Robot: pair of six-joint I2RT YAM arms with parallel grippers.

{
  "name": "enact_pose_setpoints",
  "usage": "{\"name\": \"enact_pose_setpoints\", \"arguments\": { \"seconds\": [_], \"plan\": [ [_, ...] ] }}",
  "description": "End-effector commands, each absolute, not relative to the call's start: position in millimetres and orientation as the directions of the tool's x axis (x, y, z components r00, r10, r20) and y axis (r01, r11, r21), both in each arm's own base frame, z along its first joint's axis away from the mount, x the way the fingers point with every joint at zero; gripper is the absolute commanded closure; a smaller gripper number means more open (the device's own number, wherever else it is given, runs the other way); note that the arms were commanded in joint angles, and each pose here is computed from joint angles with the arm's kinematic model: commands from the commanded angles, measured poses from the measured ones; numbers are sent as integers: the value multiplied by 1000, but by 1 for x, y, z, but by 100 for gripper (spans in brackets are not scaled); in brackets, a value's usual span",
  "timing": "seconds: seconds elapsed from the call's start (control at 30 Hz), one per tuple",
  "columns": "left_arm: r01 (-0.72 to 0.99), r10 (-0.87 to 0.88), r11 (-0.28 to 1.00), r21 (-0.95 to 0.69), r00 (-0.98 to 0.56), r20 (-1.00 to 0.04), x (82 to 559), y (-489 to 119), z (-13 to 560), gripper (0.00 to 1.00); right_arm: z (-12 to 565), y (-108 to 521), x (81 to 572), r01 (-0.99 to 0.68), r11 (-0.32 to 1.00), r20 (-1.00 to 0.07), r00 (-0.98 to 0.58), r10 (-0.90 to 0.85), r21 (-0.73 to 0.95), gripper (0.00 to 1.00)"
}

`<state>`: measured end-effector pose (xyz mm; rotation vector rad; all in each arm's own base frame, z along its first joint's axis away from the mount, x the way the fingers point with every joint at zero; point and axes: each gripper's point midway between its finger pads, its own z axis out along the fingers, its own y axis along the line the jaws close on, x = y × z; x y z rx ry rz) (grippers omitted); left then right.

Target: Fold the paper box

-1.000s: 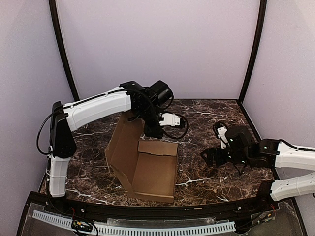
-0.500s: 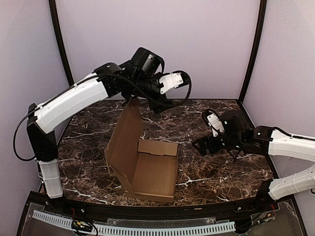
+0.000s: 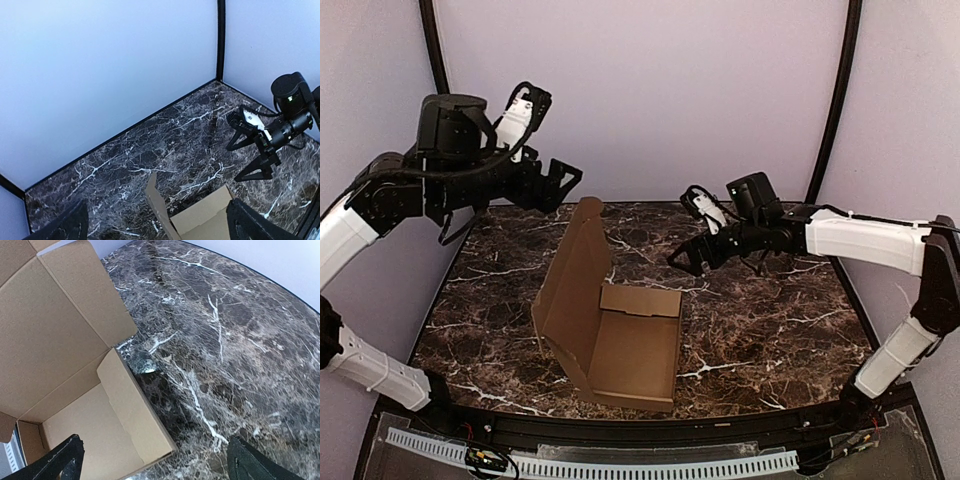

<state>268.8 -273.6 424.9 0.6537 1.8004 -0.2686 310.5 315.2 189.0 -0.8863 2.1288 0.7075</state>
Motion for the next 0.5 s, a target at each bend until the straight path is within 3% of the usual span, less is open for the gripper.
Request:
{"name": "enact_pose_setpoints", "arguments": {
  "seconds": [0.0, 0.3, 0.47],
  "plan": [
    [448, 141, 893, -42, -366, -920, 251, -236, 386, 6, 186, 345, 314, -829, 478, -752, -507, -421, 291, 2],
    [400, 39, 898, -184, -489, -871, 217, -198, 325, 11, 152, 379, 336, -858, 386, -693, -506, -514, 340, 1],
    [404, 14, 879, -253, -552, -834, 200, -191, 301, 11, 135, 396, 344, -848, 349, -656, -530, -538, 399, 7]
  ]
}}
